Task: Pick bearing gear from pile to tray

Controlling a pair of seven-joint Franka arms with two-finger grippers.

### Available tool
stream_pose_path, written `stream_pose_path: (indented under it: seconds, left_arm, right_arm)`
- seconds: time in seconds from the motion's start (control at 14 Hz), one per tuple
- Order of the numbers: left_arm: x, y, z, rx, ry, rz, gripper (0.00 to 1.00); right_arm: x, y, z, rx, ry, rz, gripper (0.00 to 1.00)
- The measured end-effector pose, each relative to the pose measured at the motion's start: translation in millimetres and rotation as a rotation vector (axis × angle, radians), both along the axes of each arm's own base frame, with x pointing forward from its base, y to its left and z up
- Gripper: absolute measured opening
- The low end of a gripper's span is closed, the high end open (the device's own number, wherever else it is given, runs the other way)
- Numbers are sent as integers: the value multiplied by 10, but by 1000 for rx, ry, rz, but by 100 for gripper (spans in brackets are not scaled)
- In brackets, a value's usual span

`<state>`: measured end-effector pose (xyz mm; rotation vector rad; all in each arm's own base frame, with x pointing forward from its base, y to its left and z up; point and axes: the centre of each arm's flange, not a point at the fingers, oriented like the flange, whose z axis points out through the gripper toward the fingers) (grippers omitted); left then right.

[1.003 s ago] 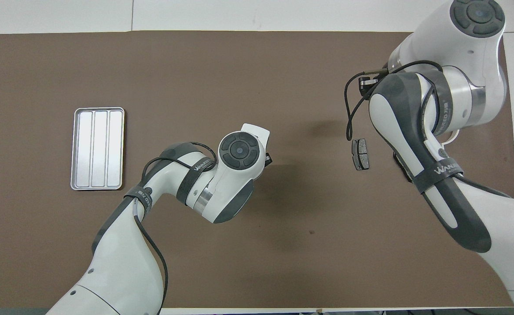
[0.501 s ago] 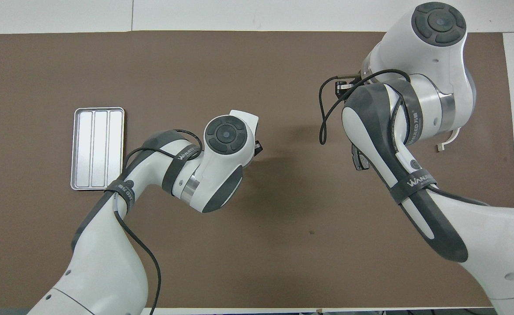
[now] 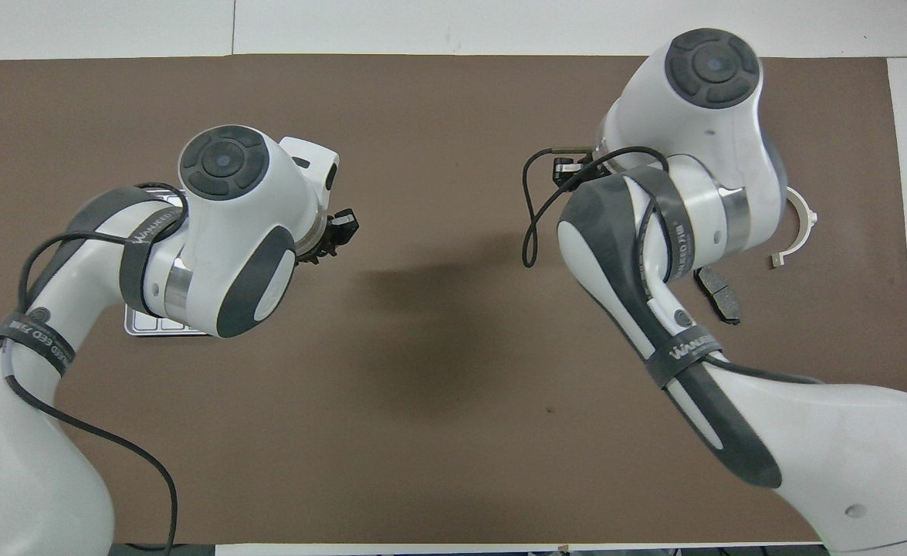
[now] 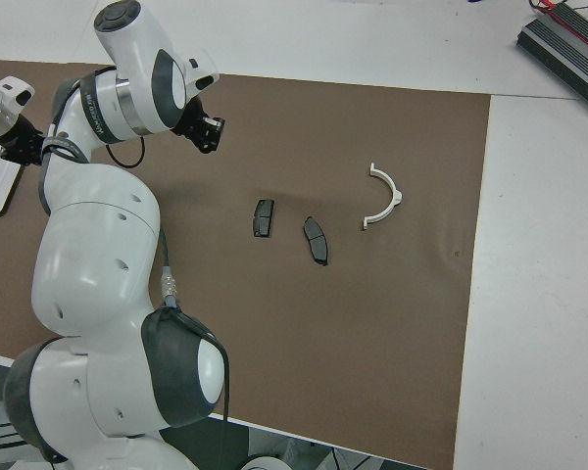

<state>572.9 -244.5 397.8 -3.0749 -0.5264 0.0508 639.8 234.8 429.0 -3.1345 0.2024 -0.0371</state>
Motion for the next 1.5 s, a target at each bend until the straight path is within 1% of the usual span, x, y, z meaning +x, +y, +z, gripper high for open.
stream_pose_path:
  seconds: [0.14, 0.29, 0.43, 0.57, 0.72, 0.86, 1.0, 1.15, 1.5]
  left_arm:
    - [121, 437, -82, 2, 23, -56, 24]
    - [209, 854, -148, 0, 41, -105, 24]
    - [255, 1219, -200, -5, 55, -150, 24]
    - [259, 1547, -246, -13, 68, -197, 24]
    - [241, 1824, -292, -19, 62, -228, 24]
    - [190, 1973, -388, -22, 40, -247, 24]
    - [106, 2066, -492, -24, 41, -273, 24]
    - [23, 2100, -563, -26, 50, -286, 24]
    - [-225, 2095, -829, -24, 23, -293, 24]
  right_arm:
    - [-232, 490, -59, 1, 6, -17, 35]
    - [-432, 897, -114, 10, -7, -38, 35]
    - [-578, 1132, -225, 28, -15, -52, 35]
    - [-679, 1244, -385, 46, -15, -64, 35]
    - [-816, 1406, -570, 60, -22, -82, 35]
    - [-960, 1597, -792, 65, -21, -87, 35]
    - [-1042, 1727, -995, 67, -20, -85, 35]
    - [-1054, 1723, -1140, 67, -20, -86, 35]
    - [-1110, 1620, -1405, 73, -32, -93, 35]
